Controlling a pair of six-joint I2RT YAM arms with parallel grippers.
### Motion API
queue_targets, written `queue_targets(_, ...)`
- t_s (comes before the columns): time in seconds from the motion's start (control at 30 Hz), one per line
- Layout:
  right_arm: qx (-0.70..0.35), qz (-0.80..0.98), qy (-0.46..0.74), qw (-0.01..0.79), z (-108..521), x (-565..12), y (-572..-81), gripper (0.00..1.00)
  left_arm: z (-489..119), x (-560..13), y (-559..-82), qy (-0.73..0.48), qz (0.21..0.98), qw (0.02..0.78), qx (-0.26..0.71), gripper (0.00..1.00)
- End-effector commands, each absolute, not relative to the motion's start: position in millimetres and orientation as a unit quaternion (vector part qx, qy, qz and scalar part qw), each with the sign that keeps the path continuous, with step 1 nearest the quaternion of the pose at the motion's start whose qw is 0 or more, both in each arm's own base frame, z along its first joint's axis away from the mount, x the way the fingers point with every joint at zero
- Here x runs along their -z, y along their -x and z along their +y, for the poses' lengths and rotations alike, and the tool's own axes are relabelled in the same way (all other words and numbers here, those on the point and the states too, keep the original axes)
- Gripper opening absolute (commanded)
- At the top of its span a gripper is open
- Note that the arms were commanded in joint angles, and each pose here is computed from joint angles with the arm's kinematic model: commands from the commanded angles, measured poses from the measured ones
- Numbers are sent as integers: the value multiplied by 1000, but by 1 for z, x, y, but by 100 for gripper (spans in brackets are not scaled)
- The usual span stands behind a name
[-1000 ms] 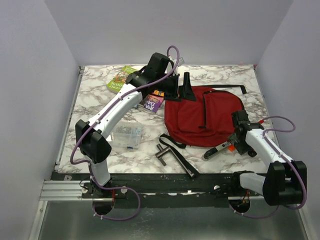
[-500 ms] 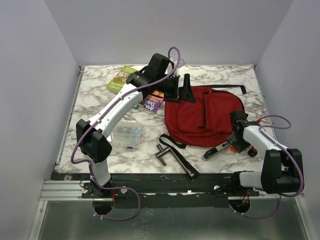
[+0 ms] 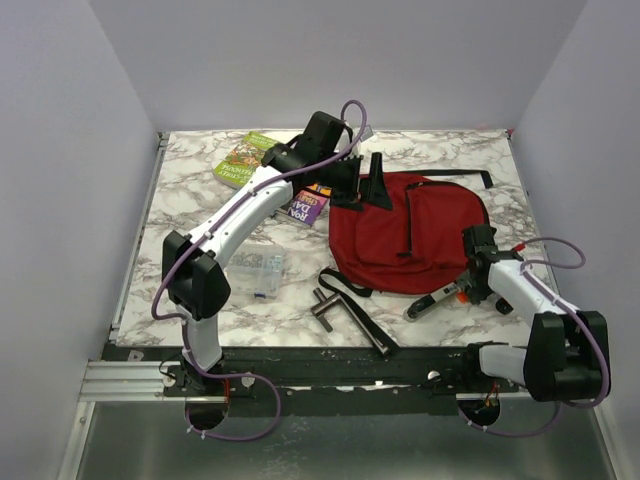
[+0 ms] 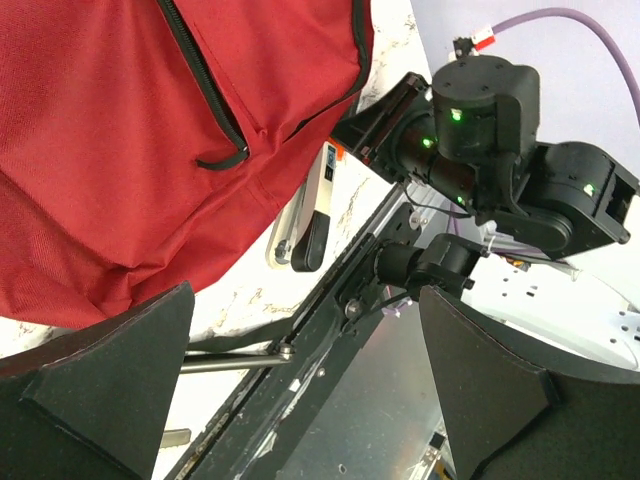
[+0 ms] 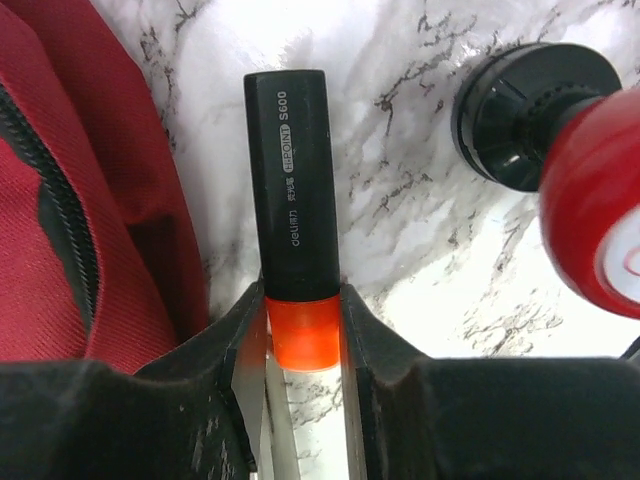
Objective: Pack the student bag
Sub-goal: Pick up the stationery from the center of the board, then place the stationery in the student bag.
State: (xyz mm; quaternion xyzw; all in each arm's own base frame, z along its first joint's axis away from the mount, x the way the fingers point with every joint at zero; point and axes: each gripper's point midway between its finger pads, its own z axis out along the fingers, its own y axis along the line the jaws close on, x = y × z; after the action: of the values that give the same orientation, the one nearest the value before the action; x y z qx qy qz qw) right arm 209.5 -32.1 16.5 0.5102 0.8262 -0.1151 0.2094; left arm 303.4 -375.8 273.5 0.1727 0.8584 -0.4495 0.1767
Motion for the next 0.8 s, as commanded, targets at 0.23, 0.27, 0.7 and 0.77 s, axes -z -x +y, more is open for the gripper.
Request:
queue_targets(0.23,68,805,-528,260,-30,-54,-205,13,-380,-219,-322,-157,886,151,409,92)
queue_targets(0.27,63,803,-528,270,-30,-62,-207,9,-381,-213,-324,-155,889,149,404,89)
queue_targets(0.7,-130,843,-321,412,23,-141,-268,1,-435,-136,-332,-135,924,136,330,56)
queue_targets(0.77,-157,854,-282,408,36,-143,-274,1,-443,-129,-338,-126,927,135,328,53)
